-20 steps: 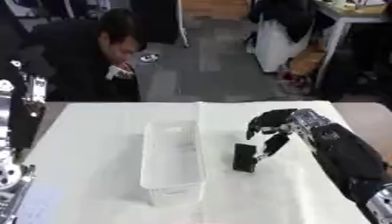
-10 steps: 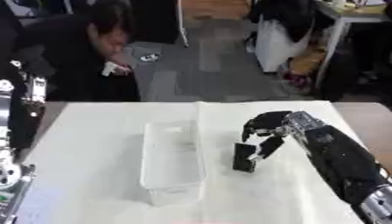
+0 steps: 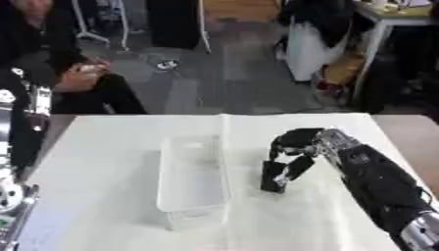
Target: Pick up objects on the table and place them in the box.
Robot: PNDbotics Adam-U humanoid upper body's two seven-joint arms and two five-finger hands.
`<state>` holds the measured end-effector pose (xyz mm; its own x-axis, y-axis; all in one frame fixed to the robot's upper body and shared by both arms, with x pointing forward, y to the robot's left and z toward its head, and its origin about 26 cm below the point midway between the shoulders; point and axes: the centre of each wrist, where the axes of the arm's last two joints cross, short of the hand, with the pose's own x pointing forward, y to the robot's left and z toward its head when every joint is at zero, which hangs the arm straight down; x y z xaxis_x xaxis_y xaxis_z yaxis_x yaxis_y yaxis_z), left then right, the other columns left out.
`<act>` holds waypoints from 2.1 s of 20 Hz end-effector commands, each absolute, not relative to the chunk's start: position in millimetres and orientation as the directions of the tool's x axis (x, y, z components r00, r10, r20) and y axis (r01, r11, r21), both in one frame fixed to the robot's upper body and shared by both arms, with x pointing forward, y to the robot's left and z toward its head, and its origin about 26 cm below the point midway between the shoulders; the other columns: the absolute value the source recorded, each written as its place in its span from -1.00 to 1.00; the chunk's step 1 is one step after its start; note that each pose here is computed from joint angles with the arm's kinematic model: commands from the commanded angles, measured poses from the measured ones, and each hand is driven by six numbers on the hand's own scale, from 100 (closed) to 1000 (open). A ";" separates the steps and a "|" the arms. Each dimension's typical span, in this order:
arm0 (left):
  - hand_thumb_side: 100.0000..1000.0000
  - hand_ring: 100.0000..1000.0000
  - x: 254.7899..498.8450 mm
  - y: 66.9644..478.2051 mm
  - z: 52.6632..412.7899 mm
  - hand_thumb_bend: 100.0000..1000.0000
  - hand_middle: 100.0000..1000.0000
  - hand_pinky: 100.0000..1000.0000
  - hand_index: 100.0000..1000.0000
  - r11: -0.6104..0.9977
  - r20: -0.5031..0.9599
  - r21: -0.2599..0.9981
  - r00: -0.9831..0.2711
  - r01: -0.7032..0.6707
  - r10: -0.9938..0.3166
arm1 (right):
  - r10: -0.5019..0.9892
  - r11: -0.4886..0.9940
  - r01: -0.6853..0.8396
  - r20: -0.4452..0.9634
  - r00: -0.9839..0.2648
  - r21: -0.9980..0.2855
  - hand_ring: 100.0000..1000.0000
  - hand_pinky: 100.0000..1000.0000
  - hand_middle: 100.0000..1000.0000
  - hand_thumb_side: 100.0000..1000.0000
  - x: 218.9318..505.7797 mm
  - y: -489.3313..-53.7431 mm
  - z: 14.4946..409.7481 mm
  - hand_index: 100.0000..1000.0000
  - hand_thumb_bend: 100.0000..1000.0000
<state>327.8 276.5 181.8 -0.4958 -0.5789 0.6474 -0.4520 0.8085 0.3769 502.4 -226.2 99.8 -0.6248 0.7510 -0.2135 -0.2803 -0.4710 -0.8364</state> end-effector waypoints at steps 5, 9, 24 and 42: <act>1.00 0.35 327.4 276.6 190.1 -0.88 0.61 0.04 0.69 0.807 0.627 0.377 -0.516 -0.455 -0.584 | 0.794 -0.437 -0.256 -0.237 -0.560 -0.862 0.41 0.64 0.35 1.00 503.0 -230.8 102.0 0.68 0.45; 1.00 0.35 327.5 276.5 190.3 -0.88 0.61 0.04 0.69 0.807 0.627 0.377 -0.516 -0.455 -0.584 | 0.797 -0.441 -0.274 -0.232 -0.558 -0.855 0.41 0.64 0.33 0.98 501.8 -232.9 97.0 0.66 0.50; 1.00 0.35 327.4 276.6 190.1 -0.88 0.61 0.04 0.69 0.807 0.627 0.378 -0.516 -0.453 -0.583 | 0.756 -0.498 -0.190 -0.317 -0.572 -0.846 0.23 0.50 0.03 0.78 500.6 -235.9 89.9 0.31 0.40; 1.00 0.35 327.9 275.4 191.1 -0.88 0.61 0.04 0.69 0.811 0.627 0.376 -0.521 -0.449 -0.579 | 0.825 -0.244 0.083 -0.252 -0.505 -0.966 -0.75 -1.00 -0.77 0.57 492.1 -231.6 66.3 -0.56 0.13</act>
